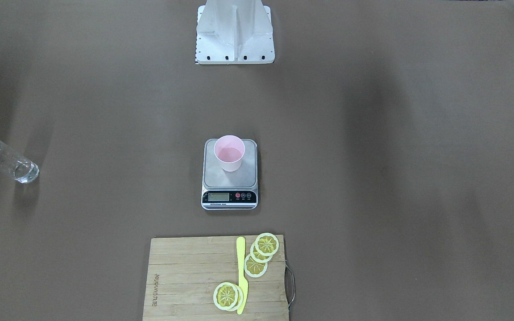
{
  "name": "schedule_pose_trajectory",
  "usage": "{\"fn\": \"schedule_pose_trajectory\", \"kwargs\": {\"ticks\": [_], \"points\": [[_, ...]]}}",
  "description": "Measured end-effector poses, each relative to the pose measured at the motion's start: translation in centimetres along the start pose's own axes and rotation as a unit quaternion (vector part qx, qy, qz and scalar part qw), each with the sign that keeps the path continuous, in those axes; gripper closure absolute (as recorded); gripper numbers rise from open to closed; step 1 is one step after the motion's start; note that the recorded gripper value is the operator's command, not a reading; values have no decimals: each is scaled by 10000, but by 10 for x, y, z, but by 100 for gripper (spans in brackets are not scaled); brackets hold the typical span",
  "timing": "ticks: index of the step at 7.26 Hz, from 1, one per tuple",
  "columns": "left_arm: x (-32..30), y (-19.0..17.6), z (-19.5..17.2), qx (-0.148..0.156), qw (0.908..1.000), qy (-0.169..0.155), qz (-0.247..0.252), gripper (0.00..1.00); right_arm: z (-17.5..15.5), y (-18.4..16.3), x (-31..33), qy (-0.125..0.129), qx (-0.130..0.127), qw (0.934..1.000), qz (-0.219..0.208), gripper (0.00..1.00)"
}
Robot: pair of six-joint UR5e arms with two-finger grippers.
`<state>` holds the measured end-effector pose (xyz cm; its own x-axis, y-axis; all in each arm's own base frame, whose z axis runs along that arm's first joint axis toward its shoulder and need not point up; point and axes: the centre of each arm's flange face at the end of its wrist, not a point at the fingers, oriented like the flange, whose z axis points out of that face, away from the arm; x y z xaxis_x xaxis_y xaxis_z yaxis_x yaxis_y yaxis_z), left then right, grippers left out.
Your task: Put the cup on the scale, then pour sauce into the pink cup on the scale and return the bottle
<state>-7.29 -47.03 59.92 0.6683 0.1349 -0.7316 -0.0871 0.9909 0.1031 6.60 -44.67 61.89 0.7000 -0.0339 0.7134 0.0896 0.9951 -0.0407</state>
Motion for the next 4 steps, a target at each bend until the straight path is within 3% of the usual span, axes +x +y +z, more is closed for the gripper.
{"fn": "schedule_pose_trajectory", "kwargs": {"ticks": [4], "points": [[-5, 2, 3, -47, 10000, -28, -34, 2, -9, -8, -17, -125, 133, 9997, -179, 0]]}}
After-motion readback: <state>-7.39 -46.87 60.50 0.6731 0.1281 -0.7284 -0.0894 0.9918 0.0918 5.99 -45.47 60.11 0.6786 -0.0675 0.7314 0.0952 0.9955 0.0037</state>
